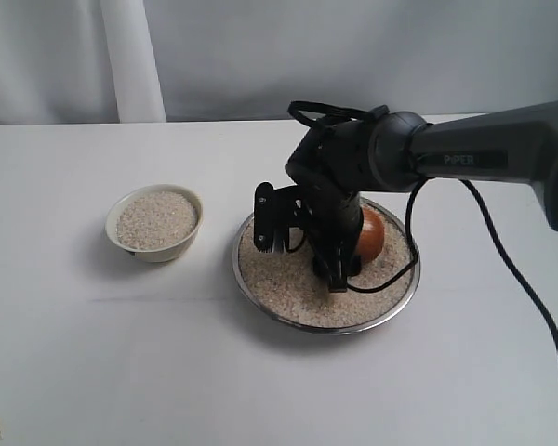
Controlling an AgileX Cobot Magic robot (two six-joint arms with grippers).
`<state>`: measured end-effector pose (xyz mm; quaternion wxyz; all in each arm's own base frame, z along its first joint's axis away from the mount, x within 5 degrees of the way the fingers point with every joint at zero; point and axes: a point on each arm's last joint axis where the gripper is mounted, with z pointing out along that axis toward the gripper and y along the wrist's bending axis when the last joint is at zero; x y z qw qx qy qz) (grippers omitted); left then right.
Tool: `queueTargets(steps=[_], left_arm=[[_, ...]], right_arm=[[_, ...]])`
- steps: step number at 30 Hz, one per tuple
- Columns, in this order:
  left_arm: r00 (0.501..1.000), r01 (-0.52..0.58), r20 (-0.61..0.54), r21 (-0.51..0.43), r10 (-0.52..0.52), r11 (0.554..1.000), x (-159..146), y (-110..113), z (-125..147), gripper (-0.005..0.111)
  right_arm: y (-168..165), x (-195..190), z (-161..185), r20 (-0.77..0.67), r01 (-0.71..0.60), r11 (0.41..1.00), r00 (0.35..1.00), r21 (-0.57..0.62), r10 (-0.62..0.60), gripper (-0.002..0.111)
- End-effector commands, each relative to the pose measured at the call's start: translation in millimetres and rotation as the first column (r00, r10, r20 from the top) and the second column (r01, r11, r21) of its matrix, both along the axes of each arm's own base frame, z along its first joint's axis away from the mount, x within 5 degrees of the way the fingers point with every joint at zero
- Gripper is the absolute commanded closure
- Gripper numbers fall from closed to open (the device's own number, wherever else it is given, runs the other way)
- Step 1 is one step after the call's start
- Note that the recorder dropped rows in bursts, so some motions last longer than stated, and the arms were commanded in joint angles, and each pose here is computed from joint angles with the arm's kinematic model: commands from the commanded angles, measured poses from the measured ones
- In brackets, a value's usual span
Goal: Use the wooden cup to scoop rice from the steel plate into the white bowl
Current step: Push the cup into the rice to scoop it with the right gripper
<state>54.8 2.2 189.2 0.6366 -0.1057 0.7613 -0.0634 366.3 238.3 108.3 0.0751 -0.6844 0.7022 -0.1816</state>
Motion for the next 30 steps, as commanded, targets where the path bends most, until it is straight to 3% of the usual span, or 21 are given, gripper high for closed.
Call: queueTargets(steps=[1,7,13,18,26,30], left_arm=[[1.0,0.005,0.004,-0.007,-0.004,1.0,0,0,0,0.107],[1.0,0.005,0.004,-0.007,-0.004,1.0,0,0,0,0.107],[1.0,0.005,0.004,-0.007,-0.004,1.0,0,0,0,0.107],[1.0,0.005,0.004,-0.007,-0.004,1.0,0,0,0,0.107],[1.0,0.005,0.004,-0.007,-0.004,1.0,0,0,0,0.107],[1.0,0.005,0.004,-0.007,-0.004,1.0,0,0,0,0.107]], right_arm=[[7,-9,-36,-0.091,0.073,0.993,0.994,0.088,-0.065,0.108],[3,-18,-45,-0.098,0.068,0.991,0.994,0.115,-0.057,0.108],[-8,-26,-49,-0.062,0.117,0.963,0.993,0.243,-0.105,0.108],[-26,-22,-47,-0.065,0.211,0.916,0.978,0.341,-0.201,0.108],[-66,-26,-49,-0.06,0.274,0.886,0.961,0.373,-0.272,0.108],[-88,-33,-49,-0.011,0.289,0.826,0.946,0.483,-0.325,0.108]])
